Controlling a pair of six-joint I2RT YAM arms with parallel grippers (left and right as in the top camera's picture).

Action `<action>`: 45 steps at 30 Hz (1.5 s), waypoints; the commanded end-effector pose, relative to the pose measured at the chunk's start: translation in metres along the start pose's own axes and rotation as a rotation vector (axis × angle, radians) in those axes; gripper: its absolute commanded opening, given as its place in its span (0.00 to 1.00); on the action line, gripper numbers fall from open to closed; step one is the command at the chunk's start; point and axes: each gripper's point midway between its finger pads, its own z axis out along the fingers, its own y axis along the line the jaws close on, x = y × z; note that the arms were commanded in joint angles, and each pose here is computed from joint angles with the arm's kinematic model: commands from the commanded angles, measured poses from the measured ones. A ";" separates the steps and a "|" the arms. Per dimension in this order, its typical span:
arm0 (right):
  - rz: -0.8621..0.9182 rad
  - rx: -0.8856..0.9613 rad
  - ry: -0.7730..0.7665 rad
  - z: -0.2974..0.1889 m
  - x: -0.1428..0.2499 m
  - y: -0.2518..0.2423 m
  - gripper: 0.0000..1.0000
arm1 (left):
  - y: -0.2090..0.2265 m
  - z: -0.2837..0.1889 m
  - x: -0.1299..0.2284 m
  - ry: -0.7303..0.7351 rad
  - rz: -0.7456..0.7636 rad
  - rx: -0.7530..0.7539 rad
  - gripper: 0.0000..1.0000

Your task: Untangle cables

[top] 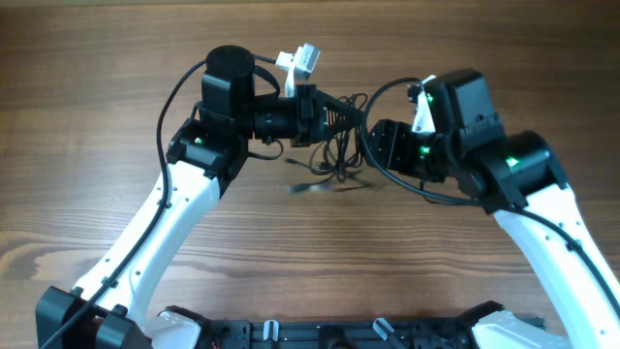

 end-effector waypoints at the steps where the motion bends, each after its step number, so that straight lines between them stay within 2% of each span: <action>1: -0.011 -0.041 0.055 0.015 -0.001 0.008 0.74 | -0.014 -0.002 0.009 0.064 -0.021 0.053 0.04; 7: 0.028 -0.072 0.097 0.033 -0.003 0.014 0.72 | -0.014 -0.002 0.009 0.065 -0.022 0.053 0.04; 9: 0.048 -0.074 0.096 0.036 -0.005 0.014 0.67 | -0.014 -0.002 0.009 0.065 -0.022 0.053 0.04; 10: 0.048 -0.084 0.098 0.037 -0.006 0.016 0.61 | -0.014 -0.002 0.009 0.065 -0.022 0.053 0.04; 11: 0.048 -0.096 0.104 0.038 -0.005 0.019 0.49 | -0.014 -0.002 0.009 0.065 -0.022 0.053 0.04; 13: 0.049 -0.098 0.106 0.040 -0.006 0.019 0.15 | -0.014 -0.002 0.009 0.065 -0.022 0.053 0.04; 14: 0.049 -0.097 0.107 0.040 -0.006 0.019 0.04 | -0.014 -0.002 0.009 0.065 -0.022 0.053 0.04; 20: 0.039 -0.117 0.063 0.025 -0.012 0.021 0.04 | -0.008 -0.001 0.009 0.059 -0.030 0.033 0.04; 23: 0.032 -0.140 -0.020 0.001 -0.024 0.023 0.04 | 0.015 -0.005 0.005 0.014 -0.078 -0.050 0.04; 28: 0.025 -0.124 -0.240 -0.057 -0.045 0.015 0.04 | 0.116 -0.046 -0.005 -0.239 -0.370 -0.487 0.04; 31: 0.018 -0.114 -0.360 -0.091 -0.048 0.012 0.04 | 0.150 -0.075 -0.002 -0.333 -0.452 -0.667 0.04; 38: -0.016 -0.209 -0.532 -0.149 -0.043 0.027 0.04 | 0.164 -0.093 -0.005 -0.398 -0.470 -0.759 0.04; 42: 0.093 -0.112 -0.664 -0.172 -0.050 0.002 0.04 | 0.179 -0.109 0.000 -0.444 -0.489 -0.868 0.04; 45: 0.237 0.113 -0.725 -0.177 -0.045 -0.048 0.07 | 0.190 -0.126 0.007 -0.475 -0.509 -0.973 0.04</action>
